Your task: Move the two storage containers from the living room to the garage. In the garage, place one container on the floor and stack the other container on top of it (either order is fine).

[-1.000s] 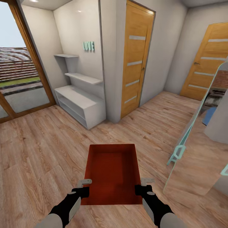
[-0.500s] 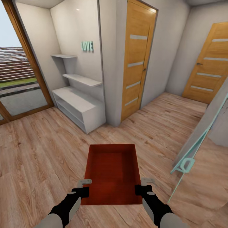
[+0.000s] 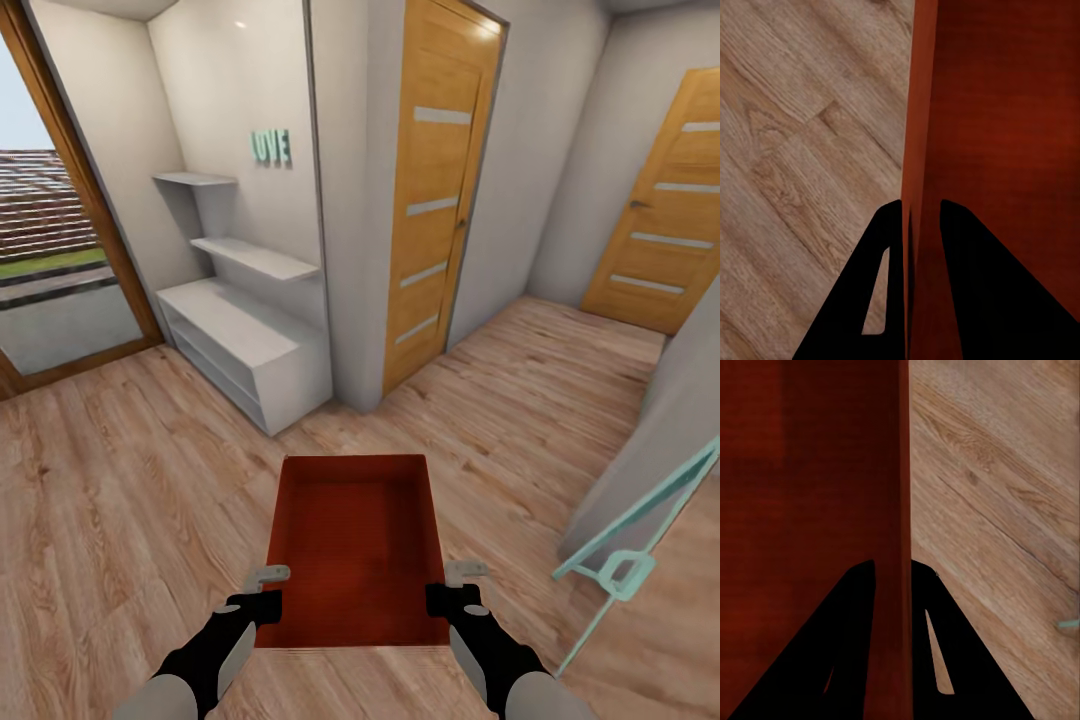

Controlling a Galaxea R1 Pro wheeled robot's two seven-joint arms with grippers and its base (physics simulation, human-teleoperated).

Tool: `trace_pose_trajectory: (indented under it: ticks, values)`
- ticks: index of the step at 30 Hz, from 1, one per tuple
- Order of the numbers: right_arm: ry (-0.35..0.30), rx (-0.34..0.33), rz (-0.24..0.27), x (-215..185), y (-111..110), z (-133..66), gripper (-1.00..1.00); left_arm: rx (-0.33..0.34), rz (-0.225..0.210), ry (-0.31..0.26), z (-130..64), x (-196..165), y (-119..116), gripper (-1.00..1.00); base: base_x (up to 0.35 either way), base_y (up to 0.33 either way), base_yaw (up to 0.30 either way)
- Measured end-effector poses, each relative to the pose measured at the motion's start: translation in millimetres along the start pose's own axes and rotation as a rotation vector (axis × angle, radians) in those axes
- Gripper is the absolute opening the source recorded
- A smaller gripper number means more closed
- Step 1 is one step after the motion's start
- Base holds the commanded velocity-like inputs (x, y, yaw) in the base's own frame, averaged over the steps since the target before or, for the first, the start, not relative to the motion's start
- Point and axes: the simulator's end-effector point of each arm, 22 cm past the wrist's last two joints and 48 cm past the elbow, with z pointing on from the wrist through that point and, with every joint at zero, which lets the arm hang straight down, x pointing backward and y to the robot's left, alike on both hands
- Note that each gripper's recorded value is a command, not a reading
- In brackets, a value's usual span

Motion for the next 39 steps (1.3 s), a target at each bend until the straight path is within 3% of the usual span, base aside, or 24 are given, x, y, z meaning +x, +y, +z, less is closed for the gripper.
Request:
trace_pose_trajectory:
  ticks: [23, 39]
  values:
    - [0.000, 0.000, 0.002, 0.8, 0.1, 0.1, -1.00, 0.000, 0.002, 0.000, 0.0, -0.1, 0.2, -1.00, 0.334, 0.000, 0.000]
    - [0.000, 0.000, 0.003, 0.5, -0.2, 0.5, -1.00, 0.000, 0.002, 0.000, 0.5, -0.6, -0.2, -1.00, 0.025, 0.000, -0.232]
